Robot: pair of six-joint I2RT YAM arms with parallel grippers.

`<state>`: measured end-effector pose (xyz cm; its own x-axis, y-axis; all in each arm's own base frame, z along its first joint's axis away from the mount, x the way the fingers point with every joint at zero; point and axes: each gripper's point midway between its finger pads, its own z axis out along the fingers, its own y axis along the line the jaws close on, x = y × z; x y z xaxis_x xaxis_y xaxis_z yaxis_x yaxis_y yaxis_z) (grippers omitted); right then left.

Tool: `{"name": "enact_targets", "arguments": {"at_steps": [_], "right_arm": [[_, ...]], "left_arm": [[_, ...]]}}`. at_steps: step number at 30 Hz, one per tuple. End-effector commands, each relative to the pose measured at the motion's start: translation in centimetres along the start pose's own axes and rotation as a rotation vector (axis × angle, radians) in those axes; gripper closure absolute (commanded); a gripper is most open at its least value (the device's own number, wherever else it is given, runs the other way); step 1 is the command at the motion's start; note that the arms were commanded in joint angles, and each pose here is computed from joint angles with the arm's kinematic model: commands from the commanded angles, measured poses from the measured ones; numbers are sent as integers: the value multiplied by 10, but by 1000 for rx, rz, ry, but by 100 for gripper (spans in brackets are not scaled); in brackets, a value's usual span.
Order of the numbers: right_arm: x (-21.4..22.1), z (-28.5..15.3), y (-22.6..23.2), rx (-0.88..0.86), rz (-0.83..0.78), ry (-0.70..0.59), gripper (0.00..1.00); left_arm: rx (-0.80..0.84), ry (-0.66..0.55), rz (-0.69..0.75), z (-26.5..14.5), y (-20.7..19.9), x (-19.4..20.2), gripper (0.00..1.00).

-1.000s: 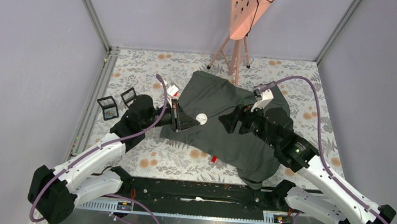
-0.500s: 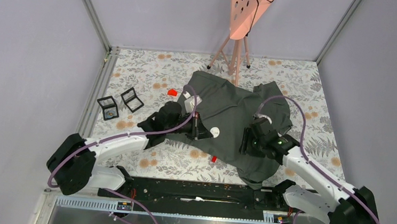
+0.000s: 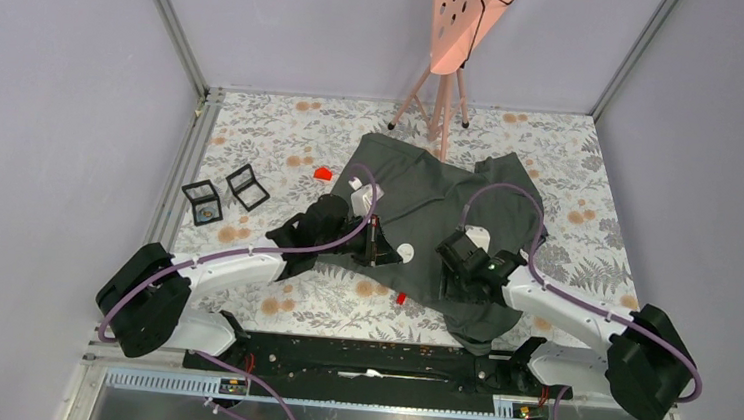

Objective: Pin the brooch onto the clothing

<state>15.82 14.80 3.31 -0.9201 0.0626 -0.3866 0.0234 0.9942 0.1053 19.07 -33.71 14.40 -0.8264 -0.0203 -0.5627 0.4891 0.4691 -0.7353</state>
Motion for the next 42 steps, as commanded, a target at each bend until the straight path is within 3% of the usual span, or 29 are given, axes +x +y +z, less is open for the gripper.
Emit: {"name": "enact_targets", "arguments": {"at_steps": [1,6,19,34,42], "right_arm": [[-33,1,5,61,10,-106,45],[-40,12,5,99,-1,-98,44],[-39,34,-1,118,25,-92,64],[-30,43,-22,174,42,-68,65],[-25,50,-16,148,40,-46,79]], "left_arm": [[29,-59,38,0,-10,-14,100],[26,-60,42,-2,-10,-13,100],[0,-49,55,-3,-5,-10,100],[7,-39,58,-2,-7,-9,100],[4,-30,57,0,-6,-7,100]]}}
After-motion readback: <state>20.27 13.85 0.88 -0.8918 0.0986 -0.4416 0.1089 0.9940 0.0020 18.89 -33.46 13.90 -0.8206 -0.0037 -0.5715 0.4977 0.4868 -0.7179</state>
